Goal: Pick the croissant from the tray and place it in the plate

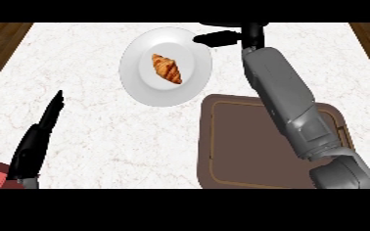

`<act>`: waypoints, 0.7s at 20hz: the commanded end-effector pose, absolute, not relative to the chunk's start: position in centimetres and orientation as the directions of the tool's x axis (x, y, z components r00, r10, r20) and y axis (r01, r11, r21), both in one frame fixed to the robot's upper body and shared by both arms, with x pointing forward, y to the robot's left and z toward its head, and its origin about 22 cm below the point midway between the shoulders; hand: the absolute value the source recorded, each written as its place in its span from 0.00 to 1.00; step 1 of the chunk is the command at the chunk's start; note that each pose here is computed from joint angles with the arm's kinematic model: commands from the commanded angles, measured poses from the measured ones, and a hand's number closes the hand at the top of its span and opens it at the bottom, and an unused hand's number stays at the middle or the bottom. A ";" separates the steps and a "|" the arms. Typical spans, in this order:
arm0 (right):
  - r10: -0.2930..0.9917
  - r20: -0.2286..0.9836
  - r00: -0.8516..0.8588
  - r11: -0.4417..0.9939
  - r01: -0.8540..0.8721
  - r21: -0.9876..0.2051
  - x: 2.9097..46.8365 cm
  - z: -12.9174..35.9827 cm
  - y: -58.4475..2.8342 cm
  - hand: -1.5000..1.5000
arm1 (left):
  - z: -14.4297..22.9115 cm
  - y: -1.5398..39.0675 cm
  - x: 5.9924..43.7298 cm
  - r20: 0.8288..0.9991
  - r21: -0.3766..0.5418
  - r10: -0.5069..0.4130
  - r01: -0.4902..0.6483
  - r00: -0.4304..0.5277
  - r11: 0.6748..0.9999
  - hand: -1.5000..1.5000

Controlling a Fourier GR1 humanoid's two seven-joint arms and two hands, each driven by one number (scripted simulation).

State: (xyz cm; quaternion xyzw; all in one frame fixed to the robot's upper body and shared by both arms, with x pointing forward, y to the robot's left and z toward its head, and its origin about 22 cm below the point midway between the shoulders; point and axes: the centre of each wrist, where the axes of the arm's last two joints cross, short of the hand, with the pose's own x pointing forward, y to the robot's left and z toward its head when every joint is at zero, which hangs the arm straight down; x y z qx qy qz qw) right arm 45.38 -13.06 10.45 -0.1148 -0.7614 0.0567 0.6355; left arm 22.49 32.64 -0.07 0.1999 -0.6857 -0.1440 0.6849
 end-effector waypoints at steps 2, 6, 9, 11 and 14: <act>0.200 0.952 -0.230 0.979 0.091 -0.184 45.2 7.9 -18.3 0.00 | 0.0 33.6 22.6 0.884 0.467 -0.467 -0.080 0.015 0.881 0.50; 0.224 0.932 -0.286 0.974 0.080 -0.210 46.0 10.2 -22.6 0.00 | -2.0 33.7 22.4 0.887 0.461 -0.460 -0.077 0.031 0.884 0.50; 0.234 0.934 -0.269 0.972 0.076 -0.221 45.3 8.7 -26.2 0.00 | -0.3 32.1 23.0 0.885 0.463 -0.465 -0.079 0.003 0.883 0.50; 0.230 0.936 -0.268 0.973 0.081 -0.216 45.7 9.6 -26.3 0.00 | 0.6 33.1 23.0 0.882 0.469 -0.470 -0.090 0.015 0.878 0.50; 0.237 0.933 -0.270 0.971 0.089 -0.221 44.9 8.9 -29.4 0.00 | -0.2 32.8 23.5 0.882 0.471 -0.470 -0.061 0.028 0.880 0.50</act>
